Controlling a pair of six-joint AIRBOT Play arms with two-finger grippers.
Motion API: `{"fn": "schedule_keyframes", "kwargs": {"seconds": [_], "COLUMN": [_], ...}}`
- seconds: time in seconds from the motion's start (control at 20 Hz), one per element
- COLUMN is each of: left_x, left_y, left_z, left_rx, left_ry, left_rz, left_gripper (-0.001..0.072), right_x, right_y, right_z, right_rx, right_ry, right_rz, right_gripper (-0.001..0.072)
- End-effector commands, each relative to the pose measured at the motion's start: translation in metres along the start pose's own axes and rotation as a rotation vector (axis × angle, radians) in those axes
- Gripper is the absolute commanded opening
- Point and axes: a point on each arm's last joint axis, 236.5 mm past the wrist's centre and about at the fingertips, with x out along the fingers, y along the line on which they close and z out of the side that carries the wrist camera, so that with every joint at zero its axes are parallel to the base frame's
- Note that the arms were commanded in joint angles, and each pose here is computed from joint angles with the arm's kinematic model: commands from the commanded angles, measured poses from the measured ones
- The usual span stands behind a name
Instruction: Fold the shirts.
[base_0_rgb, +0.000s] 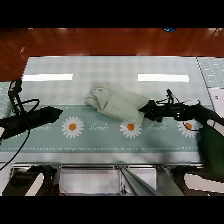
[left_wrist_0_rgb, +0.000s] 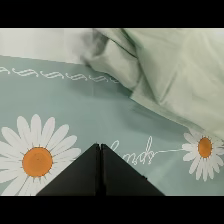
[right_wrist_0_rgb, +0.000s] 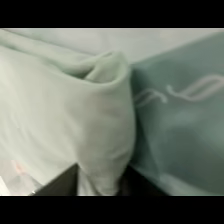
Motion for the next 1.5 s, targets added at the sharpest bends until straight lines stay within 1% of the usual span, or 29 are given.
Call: {"fn": "schedule_keyframes", "kwargs": {"seconds": [0.0,0.05,0.2,0.3,0.35,0.5,0.7,0.85,1.05,1.25,1.35,1.45], "left_x": [0.0,0.0,0.0,0.001,0.001,0.002,0.002,0.002,0.002,0.002,0.002,0.002], "left_y": [0.0,0.0,0.0,0.001,0.001,0.002,0.003,0.003,0.003,0.003,0.003,0.003], "left_z": [0.0,0.0,0.0,-0.001,-0.001,0.0,-0.002,-0.002,-0.002,-0.002,-0.002,-0.001], "left_rx": [0.0,0.0,0.002,0.001,0.001,0.001,0.001,0.0,0.001,0.0,0.0,-0.001], "left_ry": [0.001,0.001,0.001,0.005,0.003,0.0,0.004,0.005,0.005,0.005,0.004,0.001], "left_rz": [0.0,0.0,0.0,0.001,0.002,0.004,0.006,0.005,0.006,0.005,0.005,0.005], "left_gripper": [0.0019,0.0019,0.0019,0.0019,0.0019,0.0019,0.0019,0.0019,0.0019,0.0019,0.0019,0.0019], "right_x": [0.016,0.015,0.002,-0.009,-0.017,-0.06,-0.148,-0.214,-0.311,-0.412,-0.448,-0.473], "right_y": [0.041,0.061,0.121,0.166,0.188,0.24,0.29,0.295,0.263,0.204,0.172,0.133], "right_z": [-0.002,-0.003,-0.005,-0.003,-0.001,0.015,0.053,0.065,0.088,0.1,0.096,0.083], "right_rx": [-0.12,-0.204,-0.391,-0.512,-0.57,-0.72,-0.807,-0.797,-0.678,-0.458,-0.338,-0.221], "right_ry": [0.05,0.069,0.114,0.109,0.095,0.0,-0.236,-0.319,-0.498,-0.668,-0.707,-0.7], "right_rz": [0.048,0.077,0.106,0.094,0.078,-0.037,-0.157,-0.18,-0.231,-0.275,-0.277,-0.312], "right_gripper": [0.0062,0.0031,0.0031,0.0031,0.0031,0.0031,0.0031,0.0031,0.003,0.0028,0.0028,0.0028]}}
